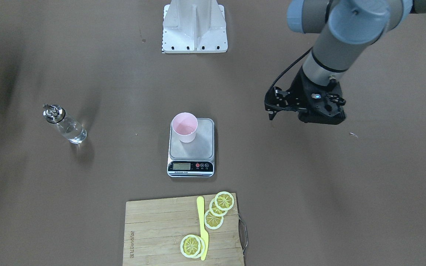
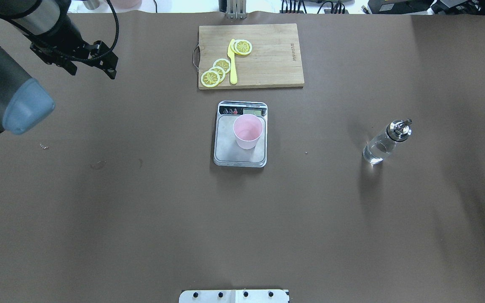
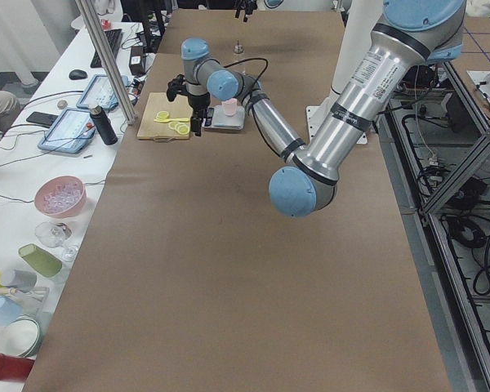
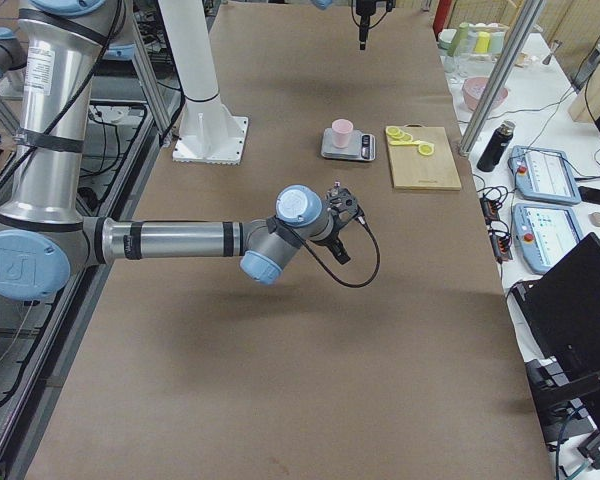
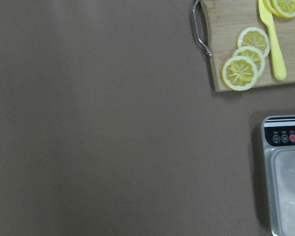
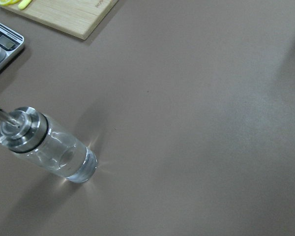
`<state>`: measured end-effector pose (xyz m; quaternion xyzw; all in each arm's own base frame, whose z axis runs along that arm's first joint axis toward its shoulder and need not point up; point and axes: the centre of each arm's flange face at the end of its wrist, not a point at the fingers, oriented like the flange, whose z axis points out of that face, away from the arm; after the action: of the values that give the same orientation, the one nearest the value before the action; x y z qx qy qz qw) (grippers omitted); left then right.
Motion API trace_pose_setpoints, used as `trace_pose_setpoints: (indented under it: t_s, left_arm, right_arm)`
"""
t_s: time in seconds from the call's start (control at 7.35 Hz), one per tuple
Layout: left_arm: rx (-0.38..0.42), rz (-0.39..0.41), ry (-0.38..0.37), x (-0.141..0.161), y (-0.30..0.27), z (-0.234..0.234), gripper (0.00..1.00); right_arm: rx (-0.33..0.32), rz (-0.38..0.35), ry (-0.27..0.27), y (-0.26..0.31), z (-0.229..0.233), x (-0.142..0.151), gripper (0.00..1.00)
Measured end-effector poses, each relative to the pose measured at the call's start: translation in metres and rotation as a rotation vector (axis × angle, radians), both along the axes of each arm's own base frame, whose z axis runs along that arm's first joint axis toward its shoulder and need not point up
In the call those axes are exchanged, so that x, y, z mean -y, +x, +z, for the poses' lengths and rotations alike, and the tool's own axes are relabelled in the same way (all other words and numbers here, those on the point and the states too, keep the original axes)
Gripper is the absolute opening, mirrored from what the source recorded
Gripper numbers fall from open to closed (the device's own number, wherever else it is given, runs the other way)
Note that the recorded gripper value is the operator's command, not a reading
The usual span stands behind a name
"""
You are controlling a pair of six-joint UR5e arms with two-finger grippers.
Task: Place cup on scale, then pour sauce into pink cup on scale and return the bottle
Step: 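Withdraw the left gripper away from the scale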
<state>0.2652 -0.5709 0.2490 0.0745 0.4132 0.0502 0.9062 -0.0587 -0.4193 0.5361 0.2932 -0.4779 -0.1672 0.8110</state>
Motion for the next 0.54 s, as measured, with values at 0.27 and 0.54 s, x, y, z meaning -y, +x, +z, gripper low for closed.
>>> trace_pose_setpoints:
  t_s: [0.27,0.54]
  left_arm:
    - [0.007,0.004,0.008,0.002,-0.008,0.006,0.98]
    - [0.010,0.004,0.007,0.003,-0.008,0.008,0.98]
  right_arm:
    - [-0.002,0.059,0.101,0.001,0.008,-0.026,0.98]
    - [-0.017,0.126,0.231,0.008,0.022,-0.047,0.98]
